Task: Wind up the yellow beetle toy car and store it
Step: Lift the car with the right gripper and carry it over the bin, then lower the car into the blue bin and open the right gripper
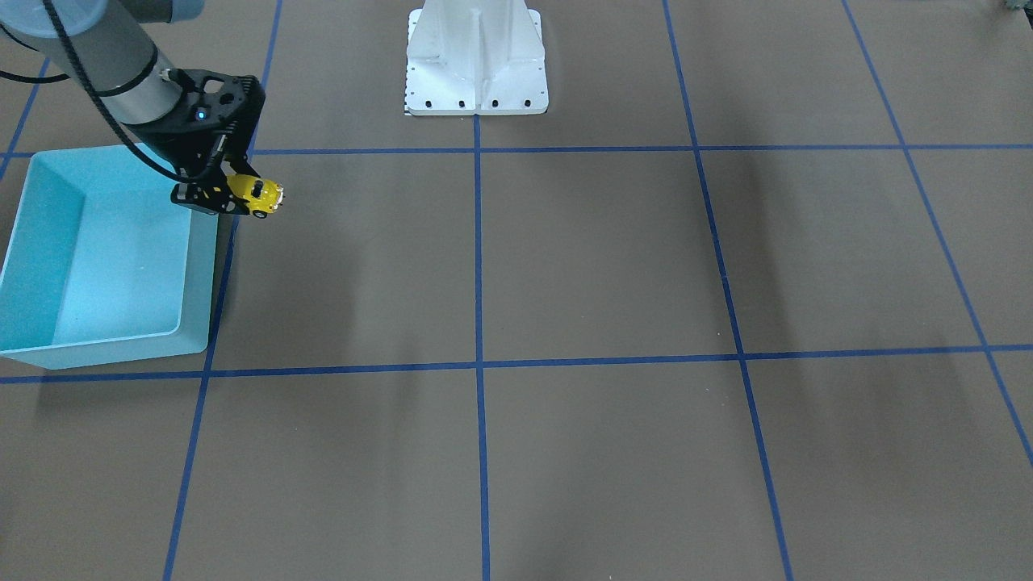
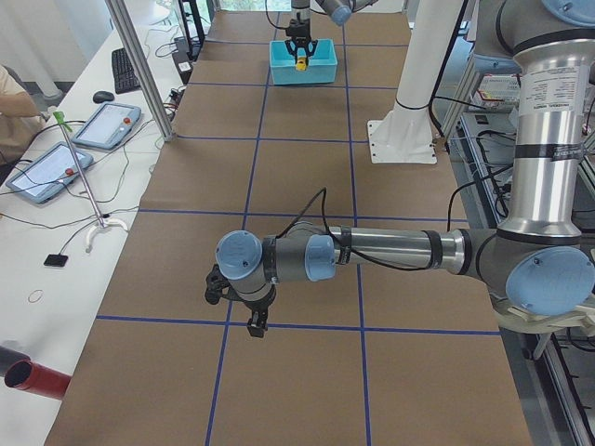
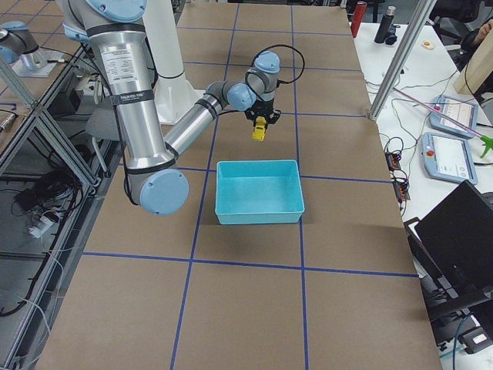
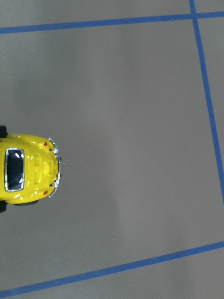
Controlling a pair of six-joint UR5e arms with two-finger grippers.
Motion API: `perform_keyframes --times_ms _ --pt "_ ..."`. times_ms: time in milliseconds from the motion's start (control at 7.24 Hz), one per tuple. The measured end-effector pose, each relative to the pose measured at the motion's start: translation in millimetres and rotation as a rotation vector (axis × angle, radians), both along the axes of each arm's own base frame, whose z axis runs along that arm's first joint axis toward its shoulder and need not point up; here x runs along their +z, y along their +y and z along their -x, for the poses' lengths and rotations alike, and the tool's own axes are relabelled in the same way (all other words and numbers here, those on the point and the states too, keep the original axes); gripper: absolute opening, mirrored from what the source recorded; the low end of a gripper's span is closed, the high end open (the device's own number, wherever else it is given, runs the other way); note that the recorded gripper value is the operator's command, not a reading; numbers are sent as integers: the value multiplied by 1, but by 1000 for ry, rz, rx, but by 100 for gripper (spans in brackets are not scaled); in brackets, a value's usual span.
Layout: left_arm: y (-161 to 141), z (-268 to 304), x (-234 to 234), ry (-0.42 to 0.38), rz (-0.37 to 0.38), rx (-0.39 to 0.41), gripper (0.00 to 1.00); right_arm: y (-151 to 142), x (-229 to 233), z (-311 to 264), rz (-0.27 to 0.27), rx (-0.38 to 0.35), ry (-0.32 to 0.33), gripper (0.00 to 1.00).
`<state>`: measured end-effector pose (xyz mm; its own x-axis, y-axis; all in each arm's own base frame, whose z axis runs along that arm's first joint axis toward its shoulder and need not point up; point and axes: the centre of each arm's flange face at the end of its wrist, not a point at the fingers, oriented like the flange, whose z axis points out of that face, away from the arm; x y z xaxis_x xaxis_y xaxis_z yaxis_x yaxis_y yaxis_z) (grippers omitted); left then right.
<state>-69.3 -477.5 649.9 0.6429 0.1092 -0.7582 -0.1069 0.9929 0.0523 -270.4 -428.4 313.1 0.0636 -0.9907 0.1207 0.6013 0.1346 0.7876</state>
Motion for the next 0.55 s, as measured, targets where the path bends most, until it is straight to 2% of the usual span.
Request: perform_keyframes --times_ms 276,552 --pt "1 1 0 1 -1 -1 100 14 60 -74 -57 -81 9 0" --pt "4 2 3 2 4 -3 100 2 135 -101 -108 -163 39 0"
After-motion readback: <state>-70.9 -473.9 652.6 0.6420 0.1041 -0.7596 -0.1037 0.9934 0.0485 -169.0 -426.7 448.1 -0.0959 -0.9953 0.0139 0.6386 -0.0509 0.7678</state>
